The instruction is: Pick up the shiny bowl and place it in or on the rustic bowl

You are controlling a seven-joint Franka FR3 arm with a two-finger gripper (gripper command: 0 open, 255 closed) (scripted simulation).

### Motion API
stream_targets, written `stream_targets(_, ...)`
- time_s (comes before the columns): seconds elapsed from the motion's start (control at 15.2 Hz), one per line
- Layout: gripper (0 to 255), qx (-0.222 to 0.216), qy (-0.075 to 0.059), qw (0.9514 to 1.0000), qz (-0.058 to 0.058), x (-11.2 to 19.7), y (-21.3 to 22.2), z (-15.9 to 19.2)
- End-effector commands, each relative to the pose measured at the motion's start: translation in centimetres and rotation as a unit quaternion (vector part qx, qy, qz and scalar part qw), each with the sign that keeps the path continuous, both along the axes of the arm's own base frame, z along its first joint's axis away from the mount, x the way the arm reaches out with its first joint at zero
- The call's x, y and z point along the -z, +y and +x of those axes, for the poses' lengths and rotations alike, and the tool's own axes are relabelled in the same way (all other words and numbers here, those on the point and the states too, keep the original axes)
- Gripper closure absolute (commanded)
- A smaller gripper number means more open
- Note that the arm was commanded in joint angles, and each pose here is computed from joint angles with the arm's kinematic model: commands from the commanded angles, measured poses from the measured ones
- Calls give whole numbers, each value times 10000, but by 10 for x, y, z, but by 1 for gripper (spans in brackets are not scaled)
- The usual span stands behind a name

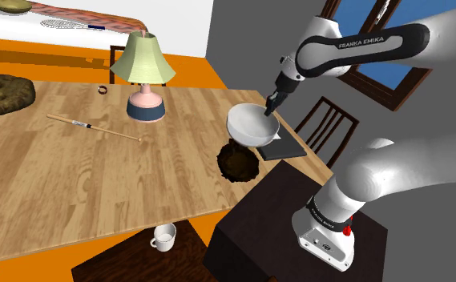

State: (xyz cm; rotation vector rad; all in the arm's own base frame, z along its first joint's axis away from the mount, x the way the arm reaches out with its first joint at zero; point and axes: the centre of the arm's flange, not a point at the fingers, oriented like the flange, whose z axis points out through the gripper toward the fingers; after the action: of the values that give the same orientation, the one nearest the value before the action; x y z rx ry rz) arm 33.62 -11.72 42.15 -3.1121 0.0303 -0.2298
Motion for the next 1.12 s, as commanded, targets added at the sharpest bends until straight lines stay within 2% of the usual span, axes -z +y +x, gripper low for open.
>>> stream_targets(0.0,255,-4,-3,10000,-1,8,-3,-1)
stream_targets(1.06,255,-4,-3,10000,-1,92,-3,-1)
